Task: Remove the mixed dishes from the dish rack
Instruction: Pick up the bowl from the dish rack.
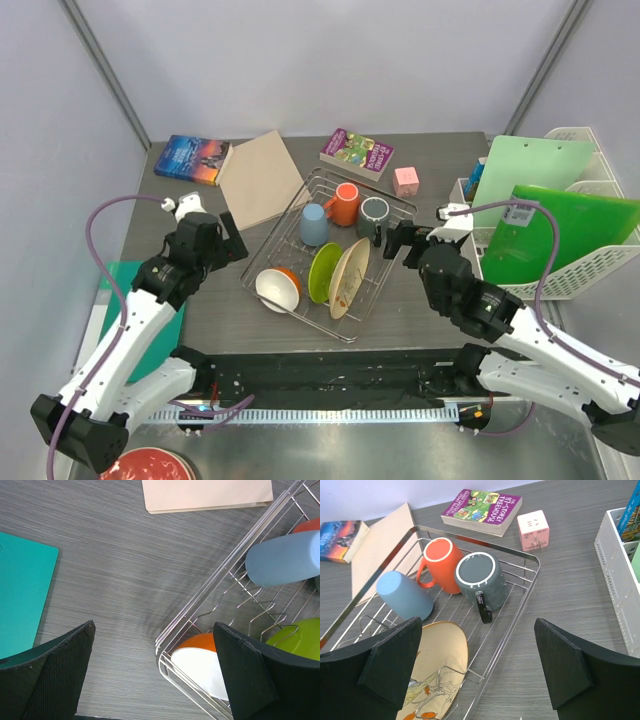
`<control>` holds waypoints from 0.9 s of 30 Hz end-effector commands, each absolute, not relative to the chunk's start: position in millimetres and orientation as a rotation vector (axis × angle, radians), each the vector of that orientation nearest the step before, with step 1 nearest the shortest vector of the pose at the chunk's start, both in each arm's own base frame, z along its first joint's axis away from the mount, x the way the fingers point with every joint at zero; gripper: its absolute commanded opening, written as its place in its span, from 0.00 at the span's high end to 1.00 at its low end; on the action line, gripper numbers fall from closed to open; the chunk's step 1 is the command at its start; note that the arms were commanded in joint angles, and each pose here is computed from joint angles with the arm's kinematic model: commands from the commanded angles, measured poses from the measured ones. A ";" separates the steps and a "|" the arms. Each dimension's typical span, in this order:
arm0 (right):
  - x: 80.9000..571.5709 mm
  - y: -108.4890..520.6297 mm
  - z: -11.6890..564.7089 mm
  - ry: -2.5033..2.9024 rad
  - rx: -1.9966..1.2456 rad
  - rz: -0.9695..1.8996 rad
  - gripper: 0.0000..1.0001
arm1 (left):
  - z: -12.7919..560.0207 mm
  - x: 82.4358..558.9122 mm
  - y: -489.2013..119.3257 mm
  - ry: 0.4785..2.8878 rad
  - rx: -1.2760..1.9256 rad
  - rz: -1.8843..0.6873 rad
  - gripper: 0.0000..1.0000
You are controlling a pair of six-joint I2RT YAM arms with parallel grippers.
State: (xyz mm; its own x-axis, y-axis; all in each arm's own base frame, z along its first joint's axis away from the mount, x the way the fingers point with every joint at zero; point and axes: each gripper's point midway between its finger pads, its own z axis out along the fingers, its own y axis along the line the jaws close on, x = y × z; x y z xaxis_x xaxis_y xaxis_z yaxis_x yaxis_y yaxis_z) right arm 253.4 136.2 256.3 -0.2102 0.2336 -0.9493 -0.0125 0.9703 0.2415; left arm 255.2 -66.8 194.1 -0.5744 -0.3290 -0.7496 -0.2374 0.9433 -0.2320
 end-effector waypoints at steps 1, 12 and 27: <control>249.2 144.1 274.8 1.689 0.172 0.366 0.00 | 208.0 261.6 -77.0 2.170 -0.362 -0.198 0.00; 249.2 148.8 247.0 1.747 0.117 0.331 0.00 | 200.8 265.7 -87.9 2.186 -0.269 -0.235 0.02; 246.2 141.4 229.2 1.757 0.119 0.302 0.00 | 207.6 266.4 -165.5 2.238 -0.053 -0.377 0.17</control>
State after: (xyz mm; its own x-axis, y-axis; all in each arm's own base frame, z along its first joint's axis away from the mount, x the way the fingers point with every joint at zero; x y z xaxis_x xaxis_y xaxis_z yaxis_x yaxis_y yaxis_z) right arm 244.9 144.3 217.3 -0.2513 0.2052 -0.9459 -0.0923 0.9677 0.2345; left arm 257.7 -141.8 180.5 -0.7027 -0.1219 -0.7010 0.0623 0.9709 -0.2314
